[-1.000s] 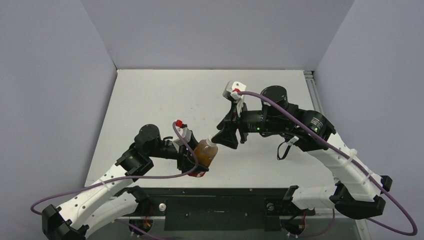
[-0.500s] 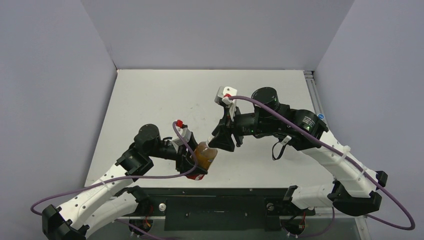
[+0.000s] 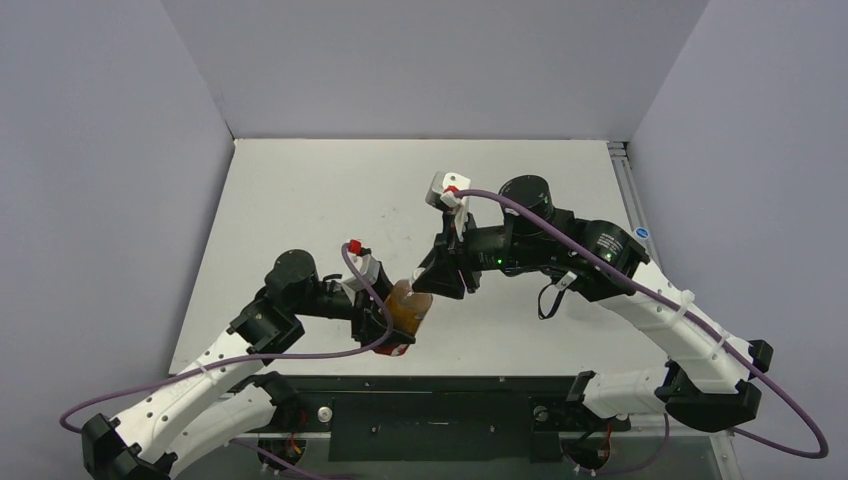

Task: Screw on the bottle caps
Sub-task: Screw the bottle cap onto the plastic bottle.

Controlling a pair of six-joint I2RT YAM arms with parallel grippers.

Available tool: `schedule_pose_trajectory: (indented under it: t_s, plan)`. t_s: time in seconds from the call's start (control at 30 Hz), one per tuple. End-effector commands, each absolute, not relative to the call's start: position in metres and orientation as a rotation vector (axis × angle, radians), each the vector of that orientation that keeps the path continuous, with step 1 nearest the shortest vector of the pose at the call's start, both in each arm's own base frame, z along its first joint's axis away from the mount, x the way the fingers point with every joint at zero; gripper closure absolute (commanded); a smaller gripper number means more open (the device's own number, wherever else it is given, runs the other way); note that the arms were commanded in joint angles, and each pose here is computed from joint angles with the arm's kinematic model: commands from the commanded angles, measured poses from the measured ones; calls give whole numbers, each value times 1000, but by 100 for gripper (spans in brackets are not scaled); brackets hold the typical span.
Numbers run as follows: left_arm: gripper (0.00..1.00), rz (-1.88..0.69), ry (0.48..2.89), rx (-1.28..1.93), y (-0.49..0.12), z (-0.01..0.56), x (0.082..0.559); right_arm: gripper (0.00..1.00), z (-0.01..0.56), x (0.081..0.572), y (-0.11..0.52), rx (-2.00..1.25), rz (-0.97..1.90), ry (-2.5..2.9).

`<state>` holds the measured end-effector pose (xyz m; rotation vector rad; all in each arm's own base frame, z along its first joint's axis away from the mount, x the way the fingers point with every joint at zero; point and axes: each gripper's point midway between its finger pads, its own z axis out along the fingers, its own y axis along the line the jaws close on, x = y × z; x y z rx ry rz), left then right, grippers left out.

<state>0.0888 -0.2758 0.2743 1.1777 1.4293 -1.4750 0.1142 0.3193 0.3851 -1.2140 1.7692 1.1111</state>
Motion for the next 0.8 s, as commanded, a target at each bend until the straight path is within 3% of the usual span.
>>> schedule_pose_trajectory:
  t_s: [0.0, 0.4, 0.77]
  plan:
    - [100, -1289, 1366, 1088, -275, 291, 118, 96, 406, 111, 336, -1120, 1245, 1702]
    - [100, -797, 1375, 717, -248, 314, 214, 100, 383, 152, 344, -809, 1118, 1997]
    - [100, -580, 1387, 578, -232, 315, 252, 100, 356, 198, 341, -515, 887, 2175]
